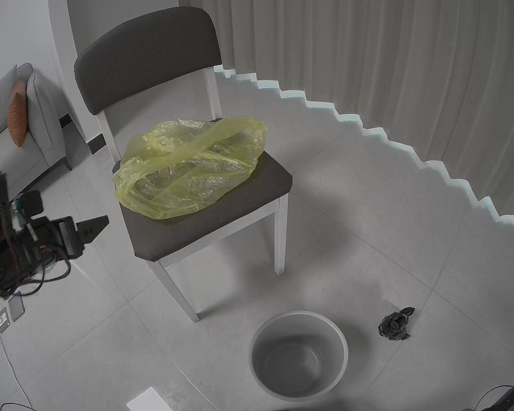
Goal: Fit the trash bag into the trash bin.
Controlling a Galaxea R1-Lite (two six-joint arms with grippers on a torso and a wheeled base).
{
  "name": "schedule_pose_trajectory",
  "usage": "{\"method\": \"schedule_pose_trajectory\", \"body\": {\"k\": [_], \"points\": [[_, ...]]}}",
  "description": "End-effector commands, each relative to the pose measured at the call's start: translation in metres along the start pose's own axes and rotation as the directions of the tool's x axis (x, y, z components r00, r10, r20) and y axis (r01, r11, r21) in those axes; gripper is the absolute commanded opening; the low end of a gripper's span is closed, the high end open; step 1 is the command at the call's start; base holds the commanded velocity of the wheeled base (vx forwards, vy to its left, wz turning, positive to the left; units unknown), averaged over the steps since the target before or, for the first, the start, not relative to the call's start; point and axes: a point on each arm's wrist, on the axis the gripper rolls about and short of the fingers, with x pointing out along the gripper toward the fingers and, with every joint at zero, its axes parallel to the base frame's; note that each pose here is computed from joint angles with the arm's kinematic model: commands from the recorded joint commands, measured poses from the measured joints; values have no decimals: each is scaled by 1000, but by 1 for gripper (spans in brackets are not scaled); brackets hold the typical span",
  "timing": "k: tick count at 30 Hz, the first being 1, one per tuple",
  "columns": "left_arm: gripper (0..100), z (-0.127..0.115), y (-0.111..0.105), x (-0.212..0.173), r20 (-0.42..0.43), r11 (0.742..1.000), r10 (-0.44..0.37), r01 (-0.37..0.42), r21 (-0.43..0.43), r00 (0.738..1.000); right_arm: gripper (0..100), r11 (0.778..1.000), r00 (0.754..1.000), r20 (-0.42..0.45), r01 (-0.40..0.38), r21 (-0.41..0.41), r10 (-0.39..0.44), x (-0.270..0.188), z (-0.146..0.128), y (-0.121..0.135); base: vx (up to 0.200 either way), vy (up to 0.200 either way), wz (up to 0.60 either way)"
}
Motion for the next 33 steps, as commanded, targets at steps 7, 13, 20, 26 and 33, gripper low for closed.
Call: {"method": "schedule_pose_trajectory", "body": {"k": [7,13,20,26,33], "points": [[100,11,3,110,-109,996,85,-86,-4,990,100,1000,999,-32,-22,8,22,10,-3,-1,0,0,0],[100,19,3,136,-94,996,87,-87,4,992,100,1000,999,-38,-21,9,22,10,-4,-1,0,0,0],[100,31,6,161,-22,996,90,-90,-6,996,100,1000,999,-41,-23,10,23,11,-6,-1,0,0,0],[100,29,8,174,-12,995,99,-99,-4,995,100,999,998,-41,-46,12,46,10,-6,-1,0,0,0],[0,32,7,177,6,995,95,-95,-3,995,100,999,998,-44,-49,13,49,10,-7,-1,0,0,0]]}}
